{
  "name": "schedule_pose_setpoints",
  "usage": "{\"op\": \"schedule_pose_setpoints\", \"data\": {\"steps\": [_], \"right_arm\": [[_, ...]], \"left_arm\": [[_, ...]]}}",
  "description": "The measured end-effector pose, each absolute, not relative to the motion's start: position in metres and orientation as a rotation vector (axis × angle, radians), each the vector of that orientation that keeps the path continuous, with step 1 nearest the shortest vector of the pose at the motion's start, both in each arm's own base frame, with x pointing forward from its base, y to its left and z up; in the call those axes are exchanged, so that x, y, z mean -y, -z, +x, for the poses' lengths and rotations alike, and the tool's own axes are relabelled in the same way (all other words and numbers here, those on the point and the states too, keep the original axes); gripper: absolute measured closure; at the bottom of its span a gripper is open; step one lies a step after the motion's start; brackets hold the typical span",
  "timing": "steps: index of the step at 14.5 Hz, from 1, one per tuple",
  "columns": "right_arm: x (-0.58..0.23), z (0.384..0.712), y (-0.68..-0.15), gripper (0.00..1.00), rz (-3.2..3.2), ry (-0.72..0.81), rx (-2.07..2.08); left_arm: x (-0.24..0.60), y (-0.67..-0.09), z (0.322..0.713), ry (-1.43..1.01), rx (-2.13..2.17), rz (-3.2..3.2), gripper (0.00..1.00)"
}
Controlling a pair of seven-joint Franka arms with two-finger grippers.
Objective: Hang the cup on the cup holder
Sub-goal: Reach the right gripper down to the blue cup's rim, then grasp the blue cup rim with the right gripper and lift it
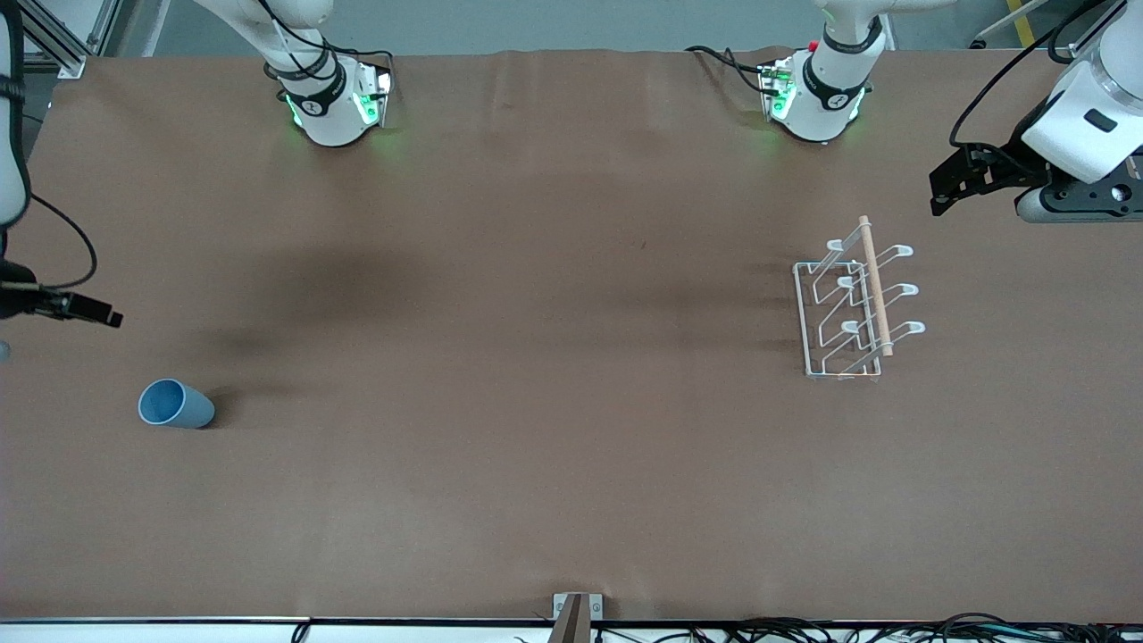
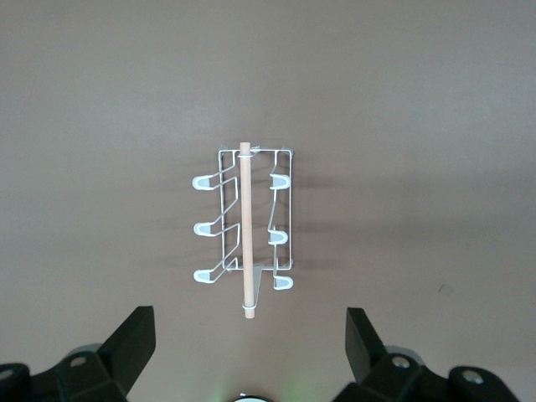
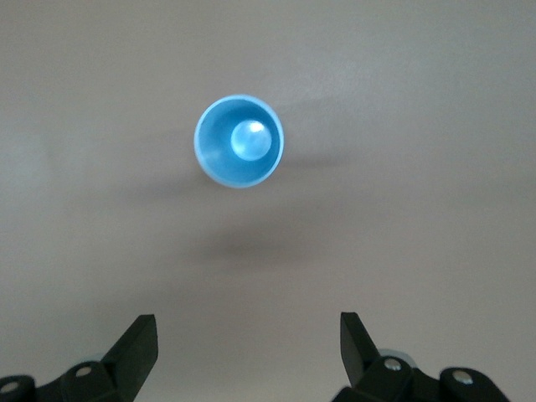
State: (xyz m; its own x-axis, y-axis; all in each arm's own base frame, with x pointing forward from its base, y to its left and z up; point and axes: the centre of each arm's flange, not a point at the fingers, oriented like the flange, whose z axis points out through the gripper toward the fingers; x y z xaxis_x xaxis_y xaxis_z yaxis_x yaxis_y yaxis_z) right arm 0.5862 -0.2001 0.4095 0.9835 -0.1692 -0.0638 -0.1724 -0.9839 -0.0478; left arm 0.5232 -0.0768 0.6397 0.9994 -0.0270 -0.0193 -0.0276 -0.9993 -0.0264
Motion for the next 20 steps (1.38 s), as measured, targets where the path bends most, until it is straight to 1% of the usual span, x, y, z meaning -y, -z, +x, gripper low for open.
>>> {"op": "schedule_pose_setpoints", "data": {"steps": [4,6,8,11,14,15,16,17,19,20], "right_arm": [[0.208,0.615,-0.351,0.06,-3.093,-0.029,-0.27],[0.211,0.626,-0.331,0.06,-3.094,-0.04,-0.269],[0.213,0.632,-0.317,0.06,-3.095,-0.046,-0.268],[0.217,0.641,-0.292,0.08,-3.114,0.019,-0.243],[0.219,0.643,-0.267,0.11,-3.117,0.007,-0.221],[0.219,0.642,-0.26,0.16,-3.115,-0.006,-0.219],[0.219,0.642,-0.254,0.16,-3.114,-0.015,-0.218],[0.219,0.643,-0.25,0.22,-3.117,-0.007,-0.216],[0.219,0.646,-0.245,0.42,-3.122,0.021,-0.215],[0.219,0.646,-0.245,0.55,-3.123,0.025,-0.214]], "left_arm": [[0.077,-0.64,0.523,-0.03,-0.042,-3.115,0.0],[0.077,-0.64,0.523,-0.029,-0.042,-3.115,0.0],[0.077,-0.64,0.523,-0.03,-0.042,-3.115,0.0],[0.077,-0.64,0.523,-0.03,-0.042,-3.115,0.0],[0.077,-0.64,0.523,-0.03,-0.042,-3.115,0.0],[0.077,-0.64,0.523,-0.03,-0.042,-3.115,0.0],[0.077,-0.64,0.523,-0.03,-0.042,-3.115,0.0],[0.077,-0.64,0.523,-0.031,-0.042,-3.115,0.0],[0.077,-0.64,0.523,-0.031,-0.042,-3.115,0.0],[0.077,-0.64,0.523,-0.031,-0.042,-3.115,0.0]]}}
